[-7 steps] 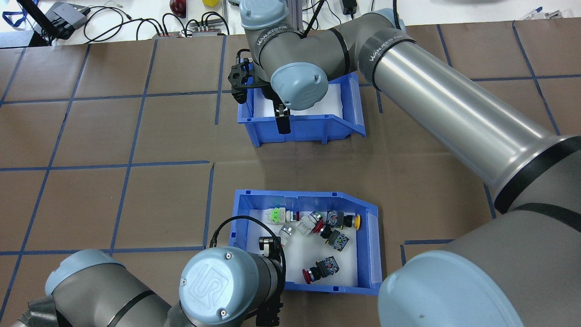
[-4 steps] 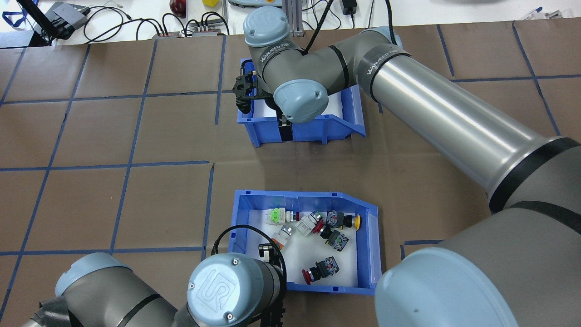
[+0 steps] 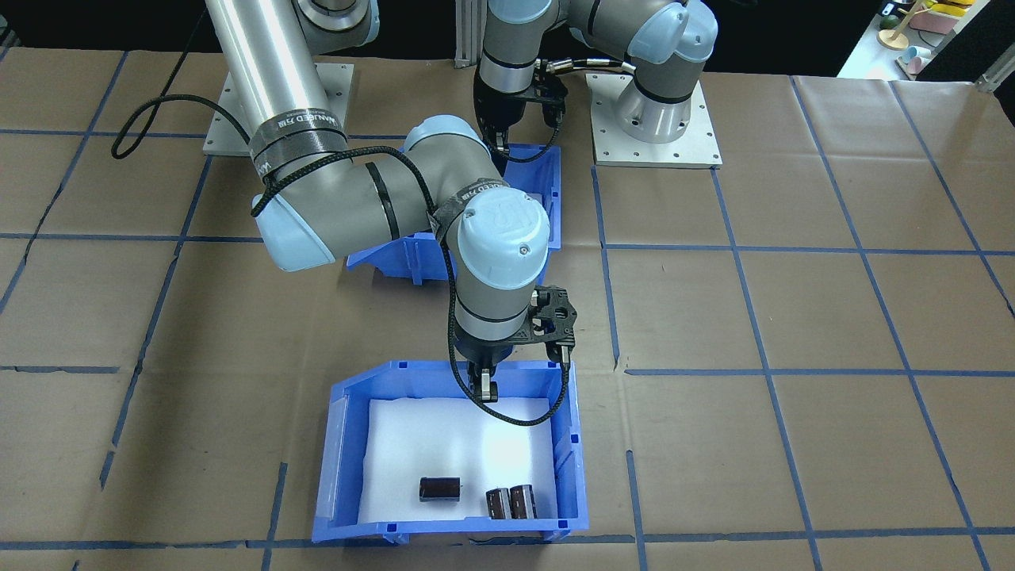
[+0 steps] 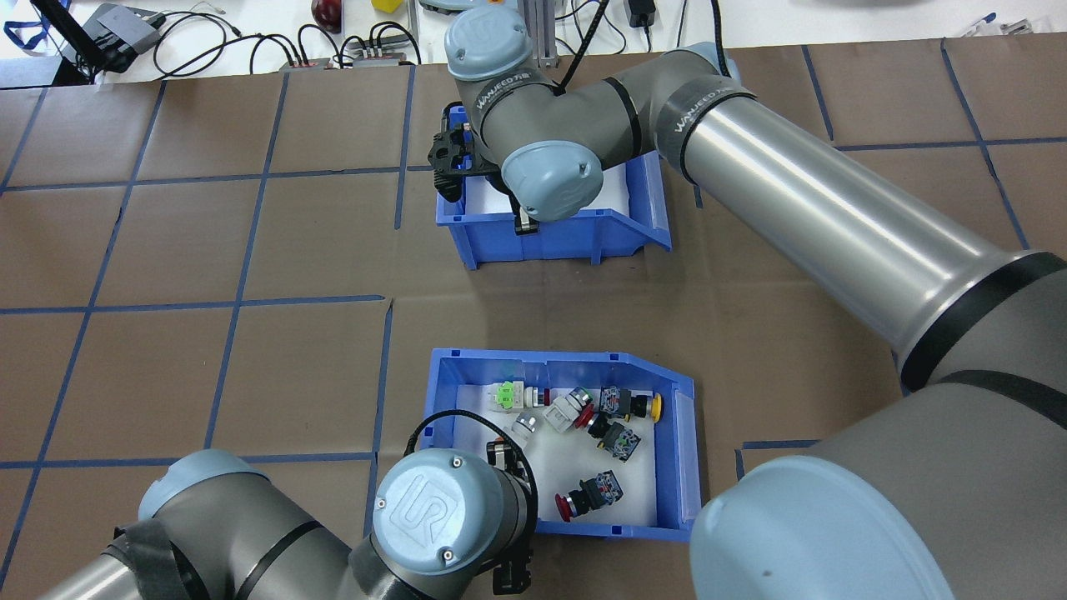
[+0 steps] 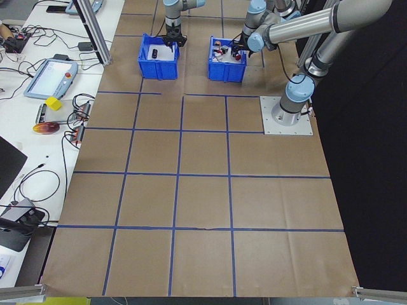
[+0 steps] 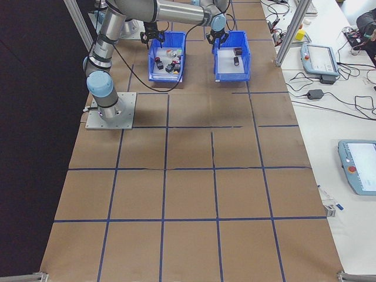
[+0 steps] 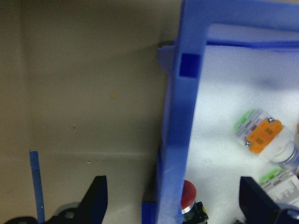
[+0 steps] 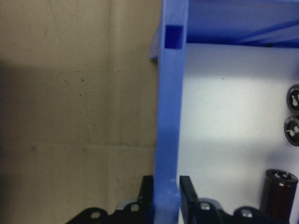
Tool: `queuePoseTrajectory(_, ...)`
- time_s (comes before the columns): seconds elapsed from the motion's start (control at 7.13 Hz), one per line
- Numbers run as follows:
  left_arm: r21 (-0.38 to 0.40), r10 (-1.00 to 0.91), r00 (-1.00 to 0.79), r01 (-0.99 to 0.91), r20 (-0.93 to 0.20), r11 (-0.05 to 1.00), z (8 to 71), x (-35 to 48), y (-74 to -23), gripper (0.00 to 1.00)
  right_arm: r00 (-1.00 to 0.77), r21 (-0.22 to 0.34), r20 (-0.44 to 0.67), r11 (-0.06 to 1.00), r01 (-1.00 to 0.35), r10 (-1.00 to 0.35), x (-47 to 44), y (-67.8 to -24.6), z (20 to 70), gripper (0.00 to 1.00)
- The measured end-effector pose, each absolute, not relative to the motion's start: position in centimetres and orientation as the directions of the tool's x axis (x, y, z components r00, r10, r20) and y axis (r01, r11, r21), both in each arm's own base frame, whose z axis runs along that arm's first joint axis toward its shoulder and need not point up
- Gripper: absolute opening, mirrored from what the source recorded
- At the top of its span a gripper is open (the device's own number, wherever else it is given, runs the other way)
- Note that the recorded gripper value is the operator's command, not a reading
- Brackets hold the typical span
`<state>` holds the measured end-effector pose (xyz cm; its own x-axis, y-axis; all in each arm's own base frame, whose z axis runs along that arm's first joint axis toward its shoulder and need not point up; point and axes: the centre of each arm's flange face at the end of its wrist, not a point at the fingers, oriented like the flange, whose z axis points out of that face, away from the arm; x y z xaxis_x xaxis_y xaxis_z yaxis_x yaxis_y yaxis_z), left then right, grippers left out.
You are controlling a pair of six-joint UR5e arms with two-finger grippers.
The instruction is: Place button box in front
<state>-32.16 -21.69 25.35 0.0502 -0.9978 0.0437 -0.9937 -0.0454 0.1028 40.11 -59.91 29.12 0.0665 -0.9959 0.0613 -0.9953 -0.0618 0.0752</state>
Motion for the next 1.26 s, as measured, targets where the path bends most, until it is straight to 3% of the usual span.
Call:
queuePoseTrajectory(0.14, 0.099, -0.998, 0.049, -0.994, 0.039, -0.045, 25.1, -32.2, -21.7, 0.0, 0.067, 0.084, 0.095, -0.059, -0.995, -0.993, 39.8, -60.7, 30.8, 0.05)
queuePoseTrajectory(0.56, 0.097, -0.997, 0.033, -0.995, 0.066, -0.027, 26.0, -32.3, -22.2, 0.0, 0.056, 0.147, 0.159, -0.032, -0.989, -0.986, 36.5, -63.2, 35.3, 0.05)
queuePoseTrajectory(0.84, 0.062, -0.993, -0.035, -0.997, 0.11, 0.042, 28.3, -31.4, -24.1, 0.0, 0.04, 0.182, 0.133, -0.015, -0.983, -0.99, 27.5, -65.8, 38.3, 0.05)
queuePoseTrajectory(1.26, 0.029, -0.989, -0.065, -0.997, 0.129, 0.069, 30.6, -24.5, -32.0, 0.0, 0.017, 0.195, 0.11, 0.005, -0.981, -0.994, 14.1, -66.8, 41.6, 0.05)
